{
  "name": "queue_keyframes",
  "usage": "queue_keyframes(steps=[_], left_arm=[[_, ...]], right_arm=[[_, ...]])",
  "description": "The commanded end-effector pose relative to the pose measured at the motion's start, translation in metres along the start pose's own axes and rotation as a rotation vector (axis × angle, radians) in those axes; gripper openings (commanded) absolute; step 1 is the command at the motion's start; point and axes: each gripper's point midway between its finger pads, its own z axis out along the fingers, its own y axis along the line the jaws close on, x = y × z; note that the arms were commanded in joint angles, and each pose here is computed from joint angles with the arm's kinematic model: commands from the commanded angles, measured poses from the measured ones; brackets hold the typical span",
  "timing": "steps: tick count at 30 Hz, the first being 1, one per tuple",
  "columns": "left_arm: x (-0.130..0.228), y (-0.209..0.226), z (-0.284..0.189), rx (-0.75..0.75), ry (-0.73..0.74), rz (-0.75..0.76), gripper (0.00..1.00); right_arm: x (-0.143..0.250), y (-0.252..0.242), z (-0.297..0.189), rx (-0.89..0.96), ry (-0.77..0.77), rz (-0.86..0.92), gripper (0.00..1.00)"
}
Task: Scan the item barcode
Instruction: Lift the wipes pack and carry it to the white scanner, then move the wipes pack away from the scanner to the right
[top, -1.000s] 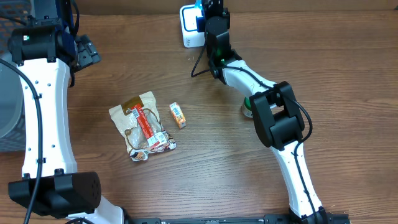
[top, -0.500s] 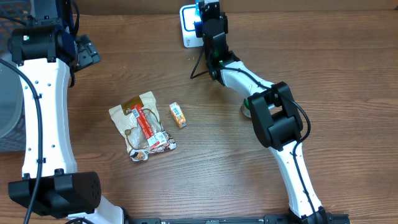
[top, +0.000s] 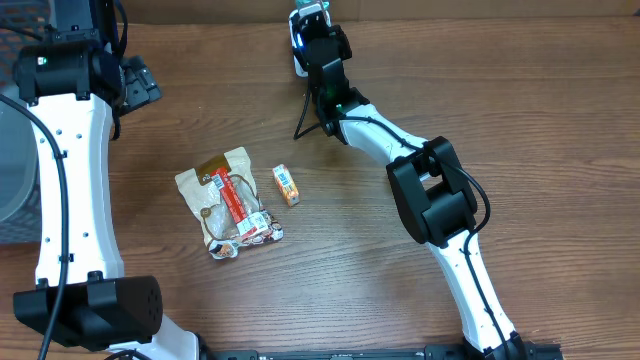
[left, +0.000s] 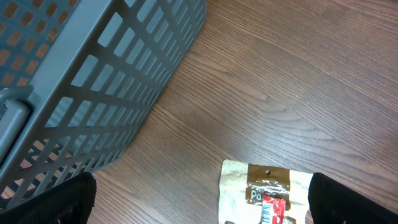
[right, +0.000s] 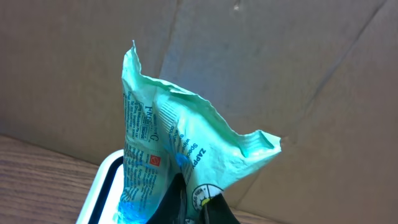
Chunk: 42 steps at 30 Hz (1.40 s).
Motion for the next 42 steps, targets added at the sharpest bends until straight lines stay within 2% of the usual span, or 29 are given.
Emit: queue_keyframes(steps=[1,6,16,20,25,27,31,34,36,40,42], left_arm=[[-0.007,0.003,-0.015,0.017,-0.039,-0.005,1.0],[-0.007,0.003,-0.015,0.017,-0.039,-0.005,1.0],[-0.007,0.003,-0.015,0.017,-0.039,-0.005,1.0],[-0.007,0.003,-0.015,0.016,-0.039,-0.005,1.0],[-0.007,0.003,-0.015,0.017,-0.039,-0.005,1.0],[-0.007,0.003,-0.015,0.017,-0.039,-0.005,1.0],[-0.007,0.003,-0.015,0.016,-0.039,-0.005,1.0],[-0.007,0.003,-0.015,0.017,-0.039,-0.005,1.0],[-0.007,0.003,-0.015,0.017,-0.039,-0.005,1.0],[-0.007,0.003,-0.015,0.017,-0.039,-0.005,1.0],[-0.007,0.003,-0.015,0.017,-0.039,-0.005,0.99]], right_arm=[[-0.007,0.012,-0.007,-0.017,0.001,-0.102,0.04],[-0.012,0.029,-0.017,-0.015,-0.003,-0.249,0.04],[-0.011,0.015,-0.018,0.068,0.024,-0.24,0.04],[-0.043,0.001,-0.024,0.095,-0.021,-0.201,0.03],[-0.107,-0.029,-0.045,0.112,-0.077,-0.089,0.03],[-0.131,-0.048,-0.058,0.114,-0.071,-0.041,0.03],[-0.148,-0.084,-0.078,0.112,0.01,0.03,0.03],[-0.131,-0.114,-0.092,0.119,0.149,0.067,0.03],[-0.103,-0.138,-0.102,0.141,0.285,0.098,0.03],[-0.019,-0.188,-0.128,0.204,0.624,0.086,0.04],[0.018,-0.202,-0.144,0.179,0.776,0.073,0.04]])
